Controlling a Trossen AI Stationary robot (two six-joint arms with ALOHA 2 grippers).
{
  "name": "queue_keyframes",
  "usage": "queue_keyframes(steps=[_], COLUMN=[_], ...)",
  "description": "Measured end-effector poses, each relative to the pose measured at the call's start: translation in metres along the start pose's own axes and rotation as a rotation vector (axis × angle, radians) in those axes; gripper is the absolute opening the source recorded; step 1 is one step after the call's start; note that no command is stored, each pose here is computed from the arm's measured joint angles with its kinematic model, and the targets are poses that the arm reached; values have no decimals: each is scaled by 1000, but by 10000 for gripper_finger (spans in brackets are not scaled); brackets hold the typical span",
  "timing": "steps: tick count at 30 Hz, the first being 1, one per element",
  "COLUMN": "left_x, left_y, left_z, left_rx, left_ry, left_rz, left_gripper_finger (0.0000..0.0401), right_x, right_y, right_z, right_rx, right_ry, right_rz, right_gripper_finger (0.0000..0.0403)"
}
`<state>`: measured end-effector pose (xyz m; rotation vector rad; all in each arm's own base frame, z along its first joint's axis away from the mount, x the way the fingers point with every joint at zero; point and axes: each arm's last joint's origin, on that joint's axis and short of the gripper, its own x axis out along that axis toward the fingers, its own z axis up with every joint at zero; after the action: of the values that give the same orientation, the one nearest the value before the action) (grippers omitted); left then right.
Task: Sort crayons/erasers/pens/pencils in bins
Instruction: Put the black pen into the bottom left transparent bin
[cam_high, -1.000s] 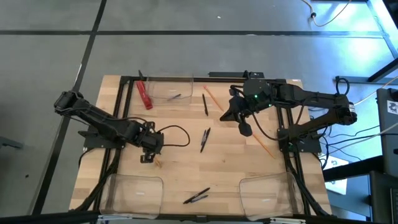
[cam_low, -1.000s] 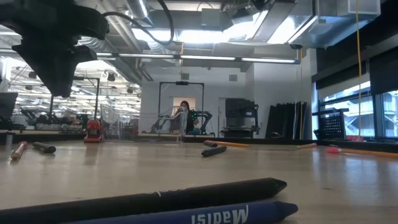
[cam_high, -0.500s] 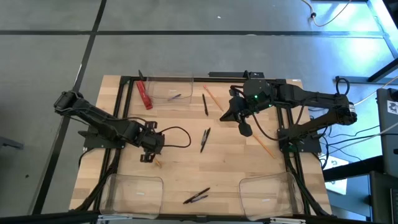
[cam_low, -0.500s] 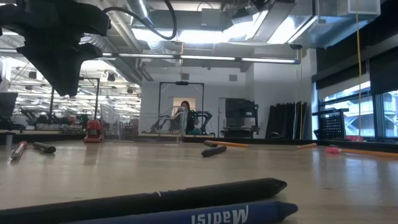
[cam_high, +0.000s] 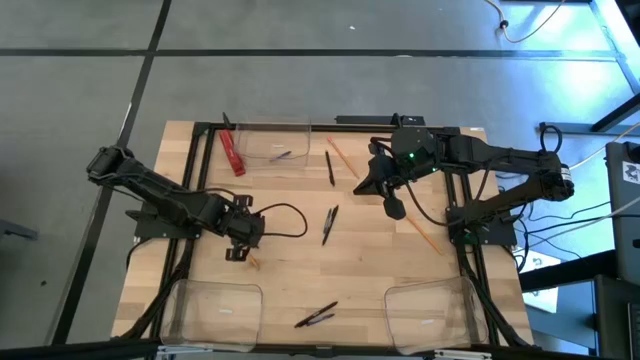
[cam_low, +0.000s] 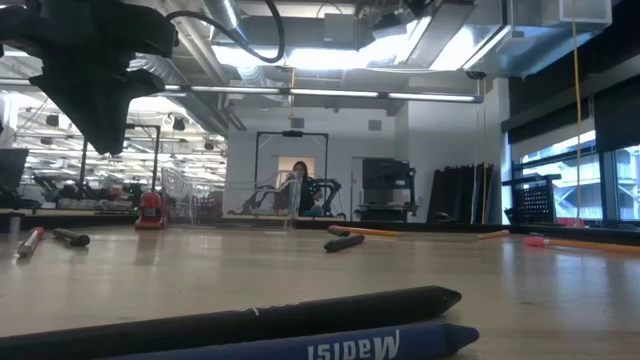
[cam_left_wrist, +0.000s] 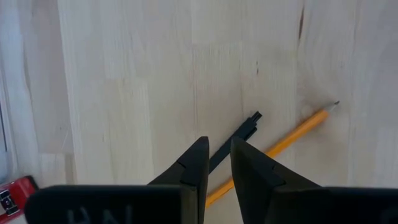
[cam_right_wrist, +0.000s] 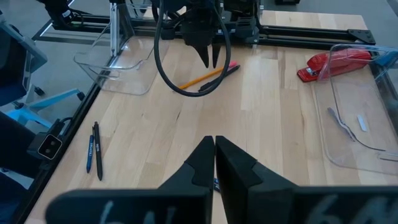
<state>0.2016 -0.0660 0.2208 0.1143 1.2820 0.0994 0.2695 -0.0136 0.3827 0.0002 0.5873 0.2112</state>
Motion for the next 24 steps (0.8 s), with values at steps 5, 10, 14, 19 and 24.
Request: queue_keyframes(steps=[5,10,14,19,24], left_x=[0,0,5,26,37], left_y=[0,0,-1,-8,-10], left_z=[0,0,0,-10,-19], left_rx=[-14,-29,-67,-61,-1], left_ry=[1,3,-19,-35,-26], left_rz=[-3,-8,-19,-91,-95], left_gripper_finger=[78,99,106,103,104], right_x=[0,0,0,0,0], right_y=[0,0,0,0,0], right_z=[0,0,0,0,0], right_rx=[0,0,1,1,1], right_ry=[0,0,0,-1,0], right_rz=[0,0,0,0,0], right_gripper_finger=[17,17,17,17,17])
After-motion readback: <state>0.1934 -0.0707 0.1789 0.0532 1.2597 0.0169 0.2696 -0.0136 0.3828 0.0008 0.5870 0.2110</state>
